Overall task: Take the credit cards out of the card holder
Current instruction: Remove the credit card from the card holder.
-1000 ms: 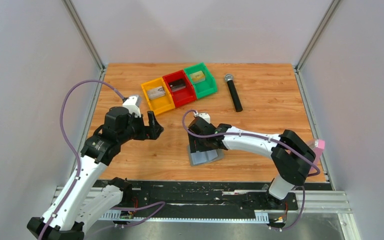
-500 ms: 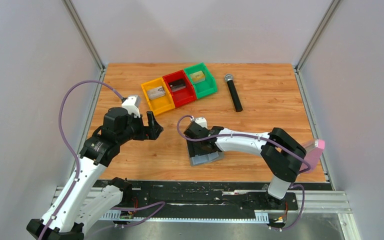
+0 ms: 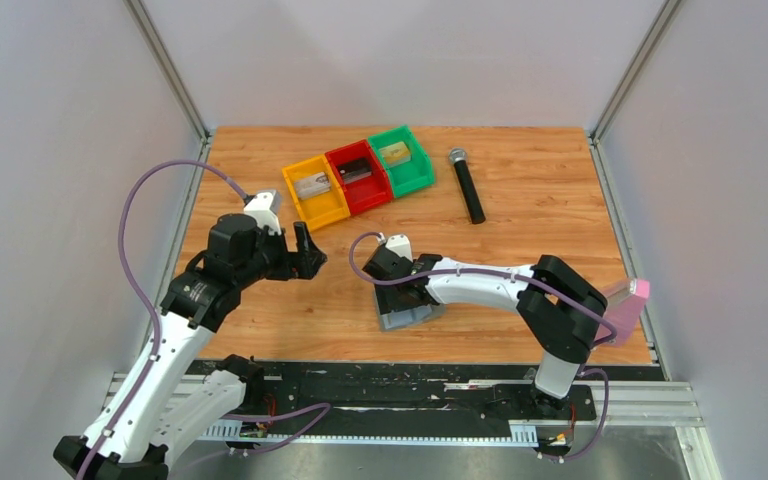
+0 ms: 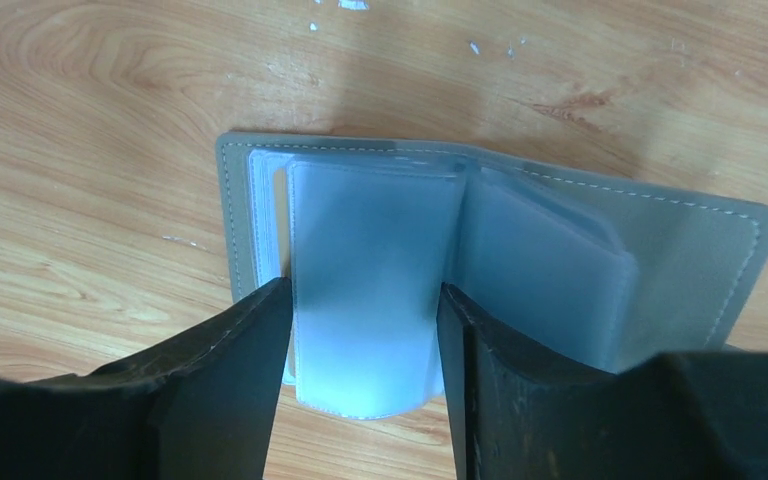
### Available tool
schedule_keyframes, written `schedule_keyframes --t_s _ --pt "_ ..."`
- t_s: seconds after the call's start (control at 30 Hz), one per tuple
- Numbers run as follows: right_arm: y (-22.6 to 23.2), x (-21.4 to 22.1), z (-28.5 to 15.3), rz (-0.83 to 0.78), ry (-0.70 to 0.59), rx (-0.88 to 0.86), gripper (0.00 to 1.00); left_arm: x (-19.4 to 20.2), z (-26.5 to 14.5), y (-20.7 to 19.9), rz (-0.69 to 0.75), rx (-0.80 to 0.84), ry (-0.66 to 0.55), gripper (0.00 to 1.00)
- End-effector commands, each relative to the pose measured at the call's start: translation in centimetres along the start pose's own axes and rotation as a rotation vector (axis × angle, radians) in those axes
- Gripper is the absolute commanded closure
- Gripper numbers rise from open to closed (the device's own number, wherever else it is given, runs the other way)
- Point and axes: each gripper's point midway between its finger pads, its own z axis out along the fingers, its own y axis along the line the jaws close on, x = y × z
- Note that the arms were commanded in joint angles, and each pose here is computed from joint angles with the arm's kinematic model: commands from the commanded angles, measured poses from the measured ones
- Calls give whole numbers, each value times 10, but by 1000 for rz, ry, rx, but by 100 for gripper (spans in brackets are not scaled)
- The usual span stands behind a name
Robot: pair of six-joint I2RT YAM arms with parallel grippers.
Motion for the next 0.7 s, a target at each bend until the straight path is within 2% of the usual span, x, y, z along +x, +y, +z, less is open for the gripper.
schedule_keyframes --t_s 0.0,0.13,0.33,0.57,0.63,0.67 --pt "4 -6 -2 7 -21 1 49 -9 3 -4 -18 15 -26 0" --pt "5 -6 -1 10 -27 -9 50 -2 9 -7 -56 33 -3 0" --pt "13 -13 -9 48 -70 -78 54 22 26 -21 -124 133 76 7" --pt "18 -21 -21 174 -119 -274 58 56 54 -42 -214 291 218 22" --pt "18 -23 -24 208 -129 -342 58 63 65 -42 -226 301 237 31" --pt "18 -24 -25 224 -133 -374 59 69 69 -41 -241 298 252 38"
